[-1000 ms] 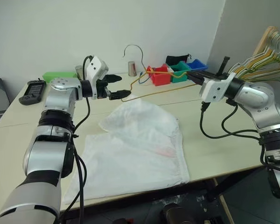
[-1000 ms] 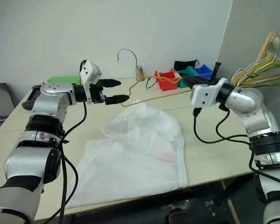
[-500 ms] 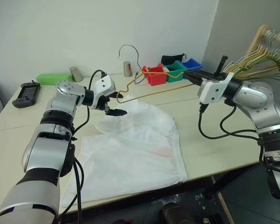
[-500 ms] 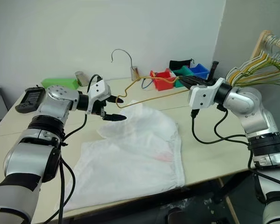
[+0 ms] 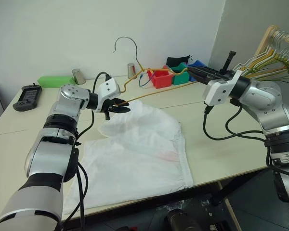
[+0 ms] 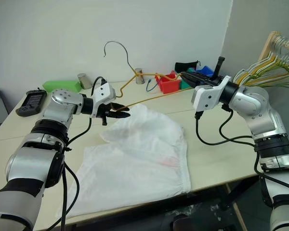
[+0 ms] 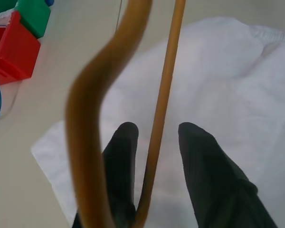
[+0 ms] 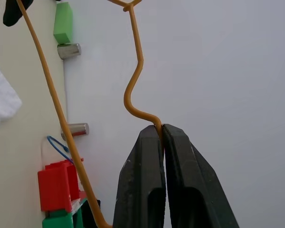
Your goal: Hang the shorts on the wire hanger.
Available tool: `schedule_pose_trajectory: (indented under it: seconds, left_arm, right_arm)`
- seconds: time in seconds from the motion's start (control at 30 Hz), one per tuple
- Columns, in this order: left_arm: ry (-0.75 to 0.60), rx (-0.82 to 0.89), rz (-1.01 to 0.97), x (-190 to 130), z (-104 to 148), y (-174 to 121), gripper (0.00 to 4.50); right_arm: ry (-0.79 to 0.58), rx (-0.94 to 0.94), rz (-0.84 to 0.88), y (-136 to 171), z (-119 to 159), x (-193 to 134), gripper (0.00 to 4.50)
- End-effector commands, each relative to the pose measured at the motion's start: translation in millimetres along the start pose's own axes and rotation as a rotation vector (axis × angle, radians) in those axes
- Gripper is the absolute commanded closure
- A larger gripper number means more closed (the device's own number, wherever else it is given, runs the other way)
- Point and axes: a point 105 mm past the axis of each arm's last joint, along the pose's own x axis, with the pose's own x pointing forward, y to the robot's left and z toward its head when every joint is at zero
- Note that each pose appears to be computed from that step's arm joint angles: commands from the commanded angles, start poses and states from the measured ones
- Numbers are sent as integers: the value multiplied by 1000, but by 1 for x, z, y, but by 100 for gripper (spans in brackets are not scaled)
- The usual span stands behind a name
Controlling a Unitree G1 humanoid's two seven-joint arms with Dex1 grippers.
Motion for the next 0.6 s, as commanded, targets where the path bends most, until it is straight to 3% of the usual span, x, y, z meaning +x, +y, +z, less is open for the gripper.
schedule_pose_trajectory:
  seconds: [0.03,0.1,0.47,0.6]
  left_arm:
    - [-50,48,39,-7,19,10,423]
    - [-52,49,38,-8,20,10,443]
    - [-17,87,115,-5,18,17,443]
    - [30,151,211,-3,11,24,450]
  right_arm:
    - [-26,-32,-50,-15,6,2,450]
    - [-24,-31,-47,-14,5,3,450]
    - [43,27,40,3,-7,4,450]
    - [104,126,170,21,-15,0,360]
